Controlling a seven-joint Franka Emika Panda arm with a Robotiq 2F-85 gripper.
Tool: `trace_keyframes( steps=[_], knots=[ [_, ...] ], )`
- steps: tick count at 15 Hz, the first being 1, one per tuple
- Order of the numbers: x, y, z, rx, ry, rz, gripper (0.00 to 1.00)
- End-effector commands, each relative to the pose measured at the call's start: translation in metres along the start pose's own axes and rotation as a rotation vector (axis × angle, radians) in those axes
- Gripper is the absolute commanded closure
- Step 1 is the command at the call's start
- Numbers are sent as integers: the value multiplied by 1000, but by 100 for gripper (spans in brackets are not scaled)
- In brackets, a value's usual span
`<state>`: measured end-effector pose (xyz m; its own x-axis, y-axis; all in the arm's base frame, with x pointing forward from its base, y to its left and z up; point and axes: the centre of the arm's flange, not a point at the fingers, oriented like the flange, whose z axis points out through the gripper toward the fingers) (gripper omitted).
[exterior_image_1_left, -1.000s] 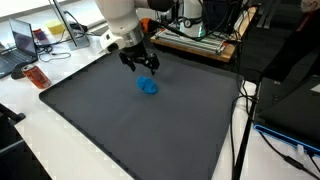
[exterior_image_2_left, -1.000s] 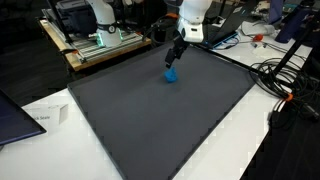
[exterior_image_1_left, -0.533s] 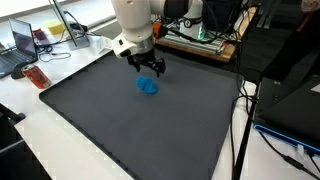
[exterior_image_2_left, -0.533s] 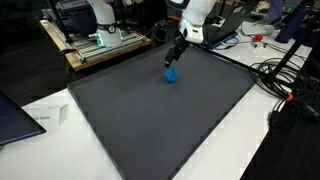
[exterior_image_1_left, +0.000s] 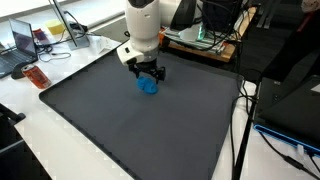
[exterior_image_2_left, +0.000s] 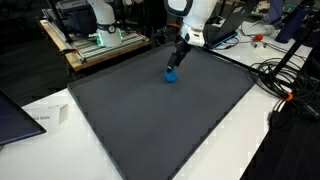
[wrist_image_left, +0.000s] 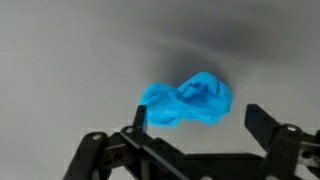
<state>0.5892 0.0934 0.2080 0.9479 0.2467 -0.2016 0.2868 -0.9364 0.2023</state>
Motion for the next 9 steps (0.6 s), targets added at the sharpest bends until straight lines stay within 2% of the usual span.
trace_keyframes(
  steps=[1,5,9],
  knots=[
    [-1,-4,17,-55,9,-9,0],
    [2,-4,37,-92,8,-22,0],
    [1,-10,44,-74,-13,-56,0]
  ],
)
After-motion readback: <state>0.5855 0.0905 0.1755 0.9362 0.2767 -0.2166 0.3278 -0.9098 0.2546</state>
